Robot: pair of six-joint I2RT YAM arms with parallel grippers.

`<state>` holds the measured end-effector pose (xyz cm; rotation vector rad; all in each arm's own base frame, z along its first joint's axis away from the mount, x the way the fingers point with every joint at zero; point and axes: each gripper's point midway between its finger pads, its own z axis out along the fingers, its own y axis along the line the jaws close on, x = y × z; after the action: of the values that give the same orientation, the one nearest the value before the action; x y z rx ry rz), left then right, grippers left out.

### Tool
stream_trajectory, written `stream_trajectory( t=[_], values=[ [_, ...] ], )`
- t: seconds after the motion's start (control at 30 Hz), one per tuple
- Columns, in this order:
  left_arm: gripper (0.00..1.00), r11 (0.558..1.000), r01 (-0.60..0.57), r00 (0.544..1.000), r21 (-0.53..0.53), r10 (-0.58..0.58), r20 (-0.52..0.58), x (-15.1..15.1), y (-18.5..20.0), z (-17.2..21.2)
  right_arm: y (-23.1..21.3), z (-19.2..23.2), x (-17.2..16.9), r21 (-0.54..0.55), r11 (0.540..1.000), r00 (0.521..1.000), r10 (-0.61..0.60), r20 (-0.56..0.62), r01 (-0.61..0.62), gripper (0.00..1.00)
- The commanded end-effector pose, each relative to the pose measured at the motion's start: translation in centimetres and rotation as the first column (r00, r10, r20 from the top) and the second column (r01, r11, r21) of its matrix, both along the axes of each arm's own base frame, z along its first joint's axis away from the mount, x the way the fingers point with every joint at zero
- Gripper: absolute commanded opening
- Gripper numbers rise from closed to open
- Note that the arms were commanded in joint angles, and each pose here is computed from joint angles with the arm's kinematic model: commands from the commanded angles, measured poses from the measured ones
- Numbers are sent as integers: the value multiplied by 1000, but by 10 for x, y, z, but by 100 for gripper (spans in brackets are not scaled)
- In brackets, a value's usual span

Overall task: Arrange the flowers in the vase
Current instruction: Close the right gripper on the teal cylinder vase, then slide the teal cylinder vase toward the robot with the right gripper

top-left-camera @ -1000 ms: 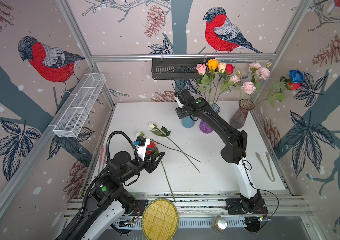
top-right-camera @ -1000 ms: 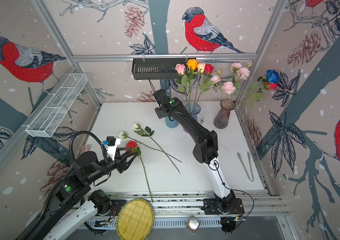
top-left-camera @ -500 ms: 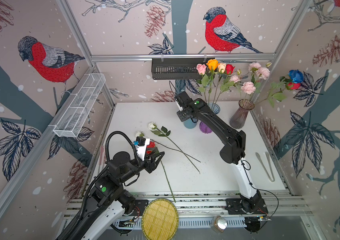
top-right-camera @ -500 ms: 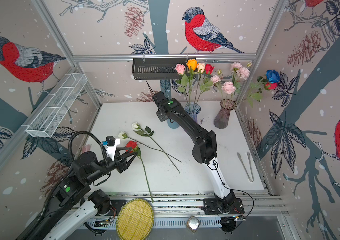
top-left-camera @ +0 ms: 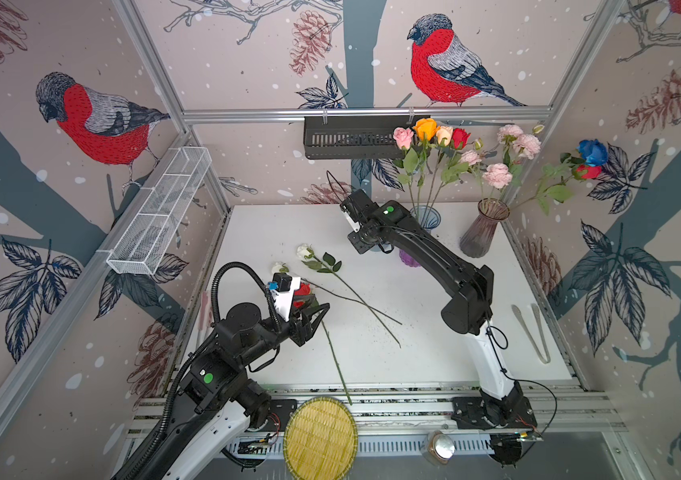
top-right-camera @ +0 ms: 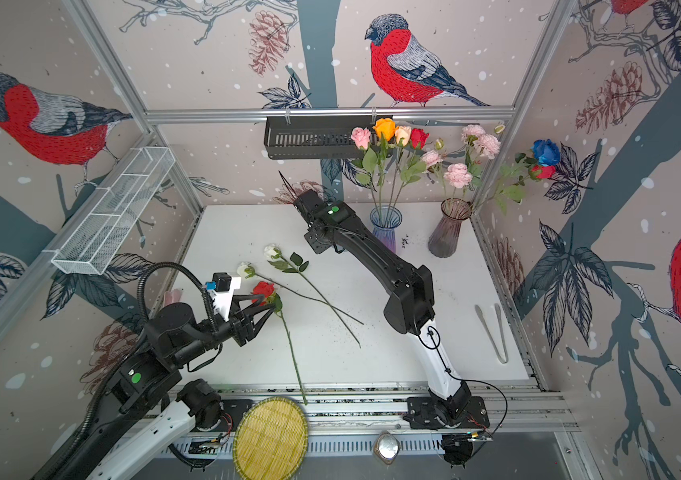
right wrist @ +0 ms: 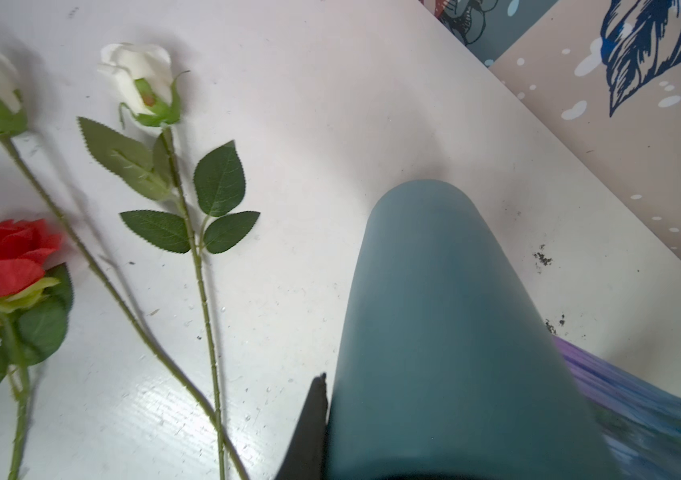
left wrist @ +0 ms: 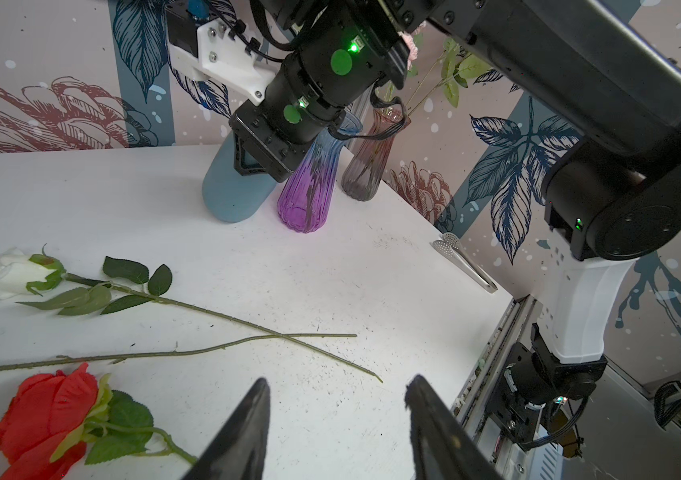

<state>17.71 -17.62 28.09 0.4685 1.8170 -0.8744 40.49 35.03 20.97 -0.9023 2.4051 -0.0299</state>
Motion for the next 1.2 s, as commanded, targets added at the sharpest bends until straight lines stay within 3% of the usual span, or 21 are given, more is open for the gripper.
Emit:
stream_trajectory(
  t=[0.0, 0.27, 0.5, 0.7, 1.0, 1.1, 1.17],
  values=[
    [54, 1000, -3, 1000, -15, 3, 27, 2, 0, 7, -11, 43, -15, 20, 999, 996, -40, 81, 38, 2],
    [54, 1000, 8, 1000, -3, -8, 10, 3, -4, 3, -36, 17, -91, -31, 999, 993, 18, -118, -22, 2],
    [54, 1000, 5, 1000, -2, -5, 11, 3, -3, 3, -38, -13, -115, -12, 999, 976, 50, -210, -53, 2],
    [54, 1000, 0, 1000, -7, 0, 16, 2, -2, 4, -22, -19, -142, 7, 994, 956, 108, -271, -111, 2],
    [54, 1000, 8, 1000, -6, -8, 16, 0, -3, 5, 23, -7, -220, 127, 962, 876, 272, -398, -241, 2],
    [54, 1000, 10, 1000, -5, -10, 16, -1, -4, 4, 25, -3, -227, 153, 957, 866, 290, -408, -248, 2],
    [54, 1000, 10, 1000, -5, -10, 16, -1, -4, 4, 16, -3, -217, 132, 966, 884, 256, -392, -222, 2]
  ],
)
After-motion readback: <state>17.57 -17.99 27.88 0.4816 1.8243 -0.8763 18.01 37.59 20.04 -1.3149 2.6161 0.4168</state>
